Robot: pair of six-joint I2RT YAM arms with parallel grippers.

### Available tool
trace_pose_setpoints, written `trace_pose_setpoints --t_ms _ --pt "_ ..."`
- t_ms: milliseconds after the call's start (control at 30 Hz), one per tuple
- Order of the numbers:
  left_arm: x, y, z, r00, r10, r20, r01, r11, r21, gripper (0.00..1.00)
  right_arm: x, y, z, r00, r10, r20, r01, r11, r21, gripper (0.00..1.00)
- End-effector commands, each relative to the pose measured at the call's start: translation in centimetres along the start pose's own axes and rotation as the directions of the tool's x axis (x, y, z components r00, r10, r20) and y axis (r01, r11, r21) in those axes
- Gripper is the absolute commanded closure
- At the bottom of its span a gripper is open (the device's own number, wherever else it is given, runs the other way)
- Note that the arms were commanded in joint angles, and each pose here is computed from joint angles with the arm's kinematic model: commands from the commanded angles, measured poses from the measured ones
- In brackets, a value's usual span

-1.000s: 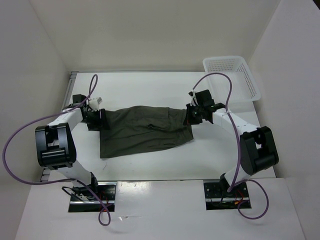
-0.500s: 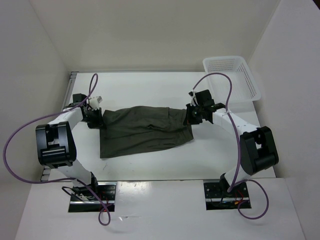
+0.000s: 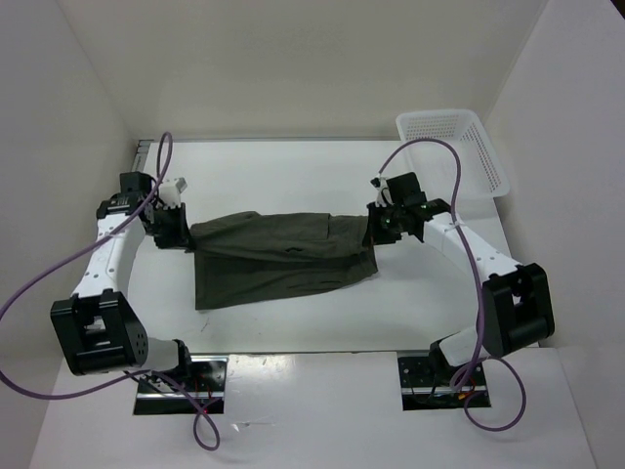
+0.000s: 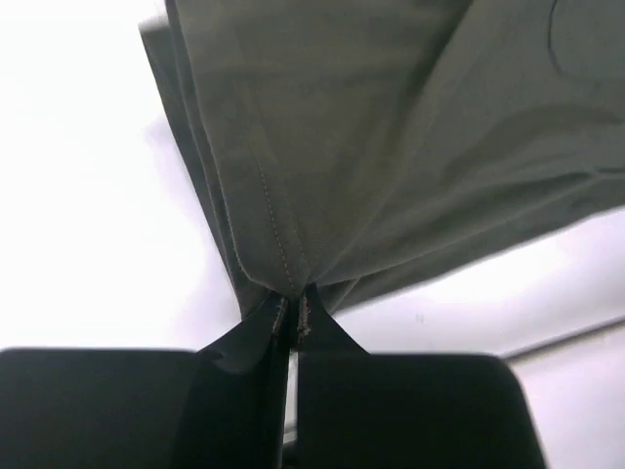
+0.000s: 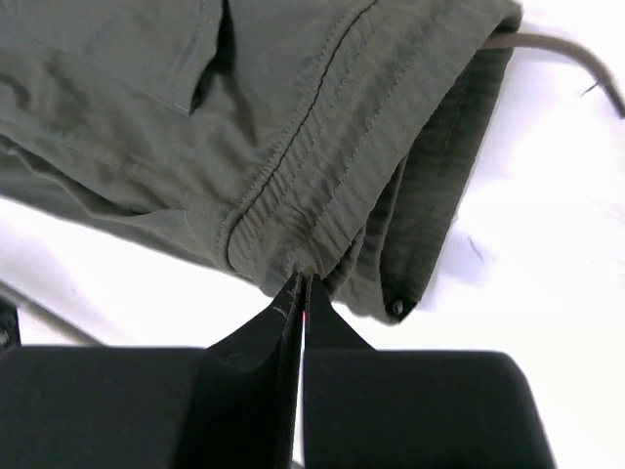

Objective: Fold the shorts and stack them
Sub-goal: Fold the shorts

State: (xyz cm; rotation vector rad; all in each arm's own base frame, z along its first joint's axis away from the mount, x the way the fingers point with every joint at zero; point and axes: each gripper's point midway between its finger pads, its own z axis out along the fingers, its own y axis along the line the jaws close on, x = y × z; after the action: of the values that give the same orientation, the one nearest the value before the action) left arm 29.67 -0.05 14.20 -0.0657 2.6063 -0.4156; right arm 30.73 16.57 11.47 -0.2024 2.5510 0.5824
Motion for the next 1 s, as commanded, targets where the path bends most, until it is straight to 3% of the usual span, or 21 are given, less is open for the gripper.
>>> trace_pose_setpoints --t_ms 0,267,533,667,700,733,767,800,833,900,967 --pt "4.8 0.1 -0.5 0.986 -0.057 -0.158 0.053 0.998 -0.031 0.97 0.6 0.6 -2.0 0.998 -0.045 -0.050 0.044 0.999 -0.022 1.00" --pt "10.8 -0.2 -0.1 0.948 -0.060 -0.312 0.043 0.997 -0.061 0.86 2.7 -1.8 -1.7 0.982 0.023 -0.189 -0.004 0.995 0.101 1.00" --pt "12.1 0.0 0.0 0.931 -0.067 -0.360 0.042 0.996 -0.079 0.79 4.7 -4.6 -0.7 0.946 0.122 -0.301 -0.040 0.964 0.263 1.00" --pt "12.7 -0.8 -0.1 0.921 -0.044 -0.388 0.024 0.998 -0.056 0.67 4.6 -5.7 -0.6 0.944 0.164 -0.287 -0.059 0.938 0.342 1.00" --pt "12.7 -0.8 -0.1 0.921 -0.044 -0.388 0.024 0.998 -0.056 0.61 4.7 -6.0 -0.4 0.941 0.180 -0.286 -0.069 0.931 0.359 0.97" --pt "13.0 -1.1 -0.2 0.915 -0.038 -0.402 0.018 0.998 -0.052 0.54 4.8 -6.6 -0.3 0.940 0.189 -0.285 -0.066 0.917 0.394 0.82" --pt "12.7 -1.3 -0.1 0.914 -0.026 -0.404 0.008 0.999 -0.046 0.47 4.7 -6.9 -0.3 0.940 0.204 -0.272 -0.077 0.907 0.414 0.75" --pt "13.1 -1.4 -0.4 0.907 -0.031 -0.420 0.013 0.999 -0.047 0.38 4.4 -7.6 -0.3 0.944 0.208 -0.255 -0.072 0.887 0.456 0.48" --pt "12.6 -1.4 -0.5 0.913 -0.027 -0.408 0.009 0.999 -0.046 0.36 3.8 -8.0 -0.5 0.950 0.211 -0.231 -0.077 0.874 0.481 0.40" --pt "11.6 -1.7 -0.6 0.923 -0.018 -0.383 0.005 0.999 -0.036 0.35 1.9 -7.8 -1.6 0.971 0.197 -0.138 -0.105 0.863 0.494 0.37" --pt "9.6 -1.7 -0.2 0.951 -0.005 -0.309 -0.001 1.000 -0.019 0.35 -1.5 -6.0 -2.4 0.990 0.142 -0.012 -0.125 0.906 0.404 0.36"
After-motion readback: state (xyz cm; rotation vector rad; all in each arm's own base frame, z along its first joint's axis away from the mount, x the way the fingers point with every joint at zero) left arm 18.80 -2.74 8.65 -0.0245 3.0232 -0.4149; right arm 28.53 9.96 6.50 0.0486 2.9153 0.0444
